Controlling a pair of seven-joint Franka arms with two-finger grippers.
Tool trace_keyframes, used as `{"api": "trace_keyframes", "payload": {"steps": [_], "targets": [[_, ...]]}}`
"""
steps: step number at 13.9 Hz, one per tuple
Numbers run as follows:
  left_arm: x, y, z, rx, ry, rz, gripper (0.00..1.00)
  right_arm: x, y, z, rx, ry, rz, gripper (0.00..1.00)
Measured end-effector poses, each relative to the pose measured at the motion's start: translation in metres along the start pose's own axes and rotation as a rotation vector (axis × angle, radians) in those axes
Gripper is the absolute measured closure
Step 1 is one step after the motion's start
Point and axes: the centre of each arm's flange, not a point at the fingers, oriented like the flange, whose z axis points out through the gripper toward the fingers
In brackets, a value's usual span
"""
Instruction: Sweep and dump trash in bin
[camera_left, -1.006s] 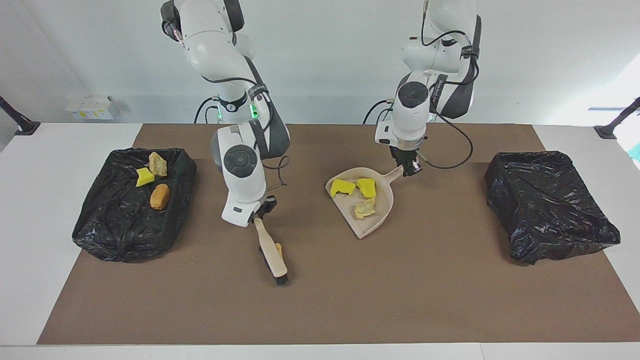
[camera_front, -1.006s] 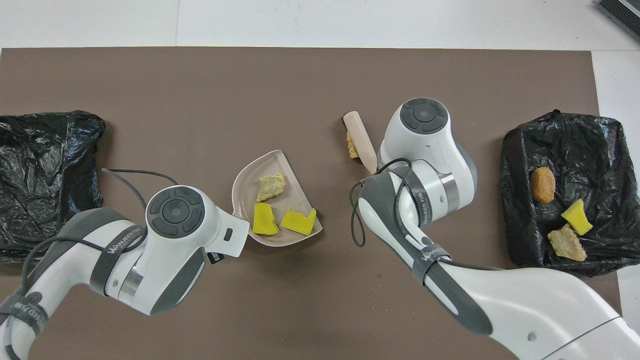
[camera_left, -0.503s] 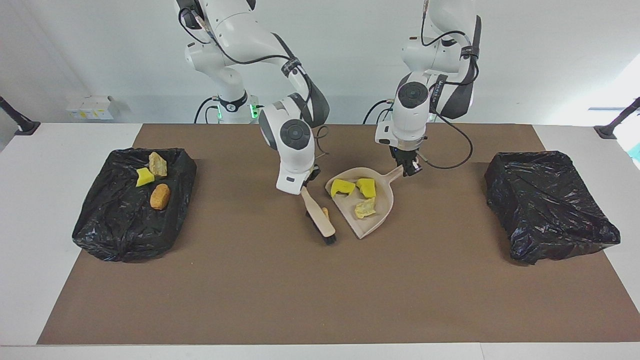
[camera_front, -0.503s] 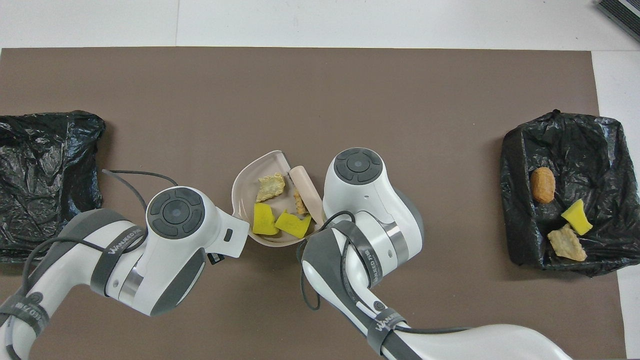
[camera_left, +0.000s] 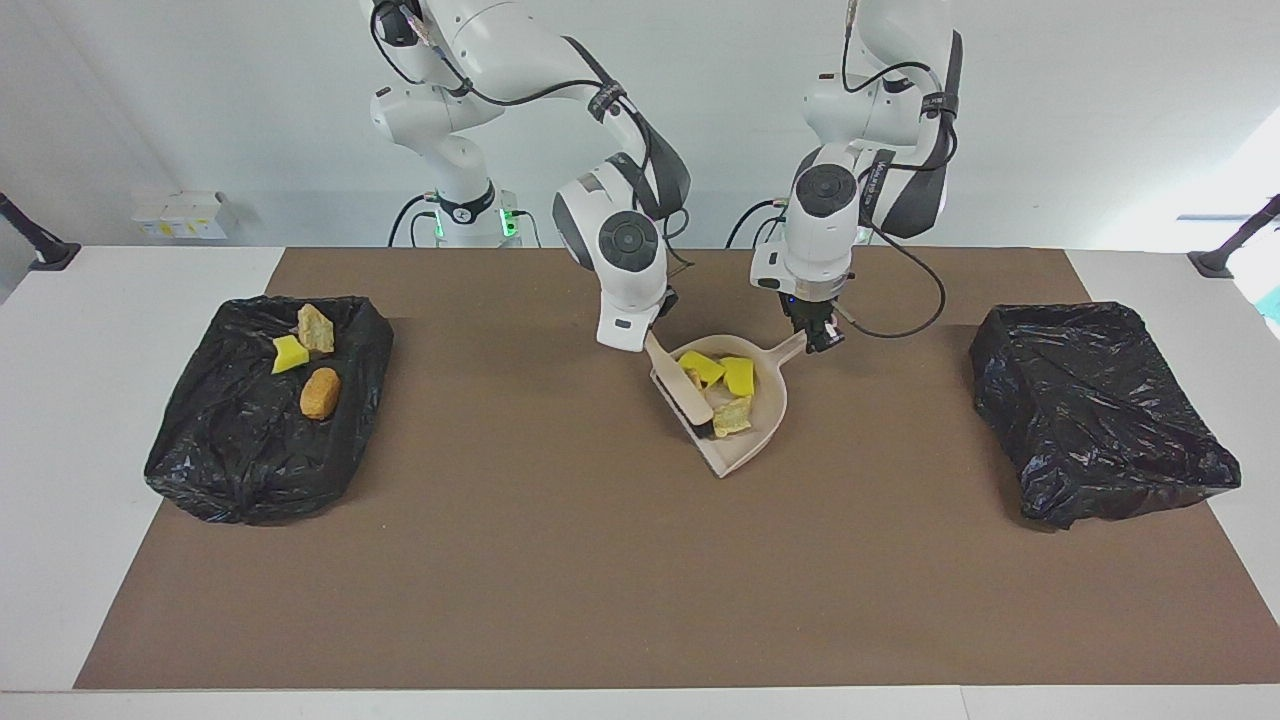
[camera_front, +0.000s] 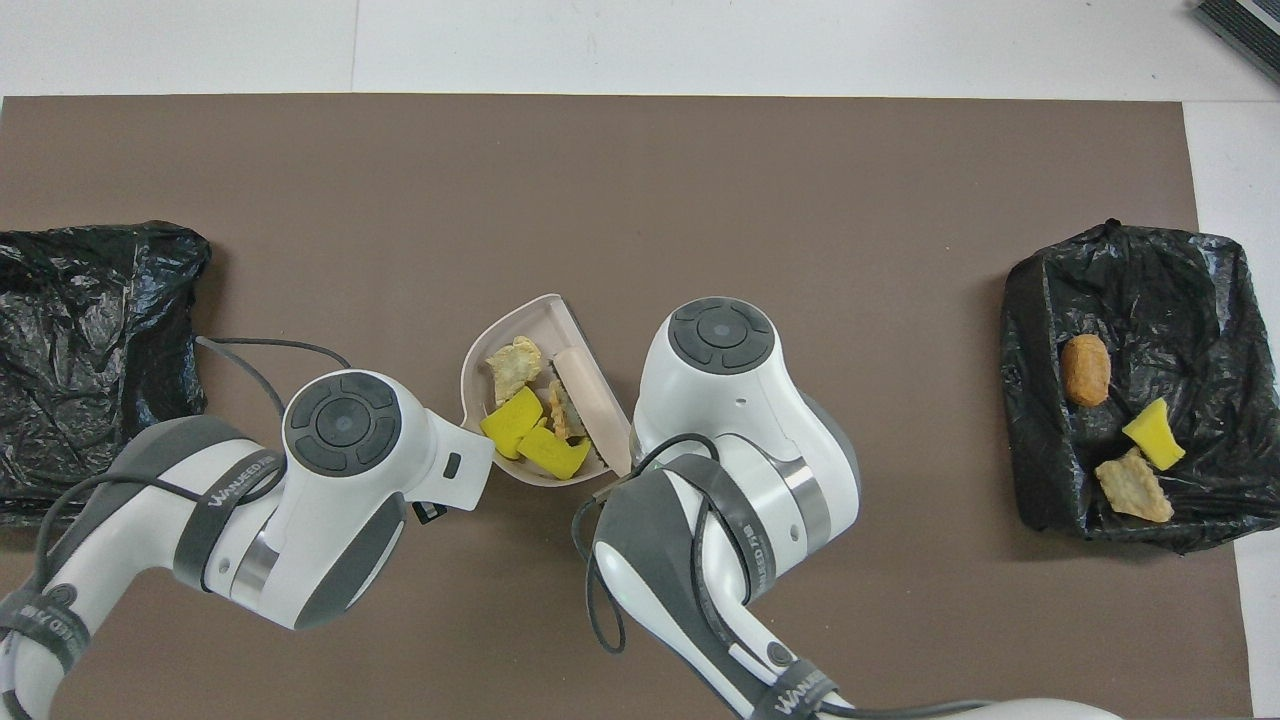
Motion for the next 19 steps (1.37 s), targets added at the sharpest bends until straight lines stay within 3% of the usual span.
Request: {"api": "trace_keyframes", "payload": {"steps": [5,8,11,15,16,19], "targets": [[-0.029,-0.046,-0.018,0.015,0.083,-0.137,0.68,-0.047,0.008,-0.044,-0.004,-0.076,0.108,0.74],[-0.056,-0.067,-0.039,0.032,0.118,-0.208,0.68,-0.06,-0.017,-0.033,-0.036,-0.09,0.293,0.74],[-0.091,-0.089,-0.06,0.015,0.095,-0.283,0.68,-0.072,-0.048,-0.001,-0.074,-0.086,0.391,0.74],[-0.169,-0.142,-0.095,-0.023,0.056,-0.267,0.68,-0.074,-0.103,0.088,-0.106,0.0,0.459,0.74],[-0.219,-0.167,-0.098,-0.038,0.05,-0.264,0.68,-0.073,-0.106,0.096,-0.108,0.002,0.462,0.74],[-0.317,-0.201,-0.09,-0.05,0.052,-0.361,0.68,-0.066,-0.099,0.111,-0.104,0.016,0.478,0.73]]}}
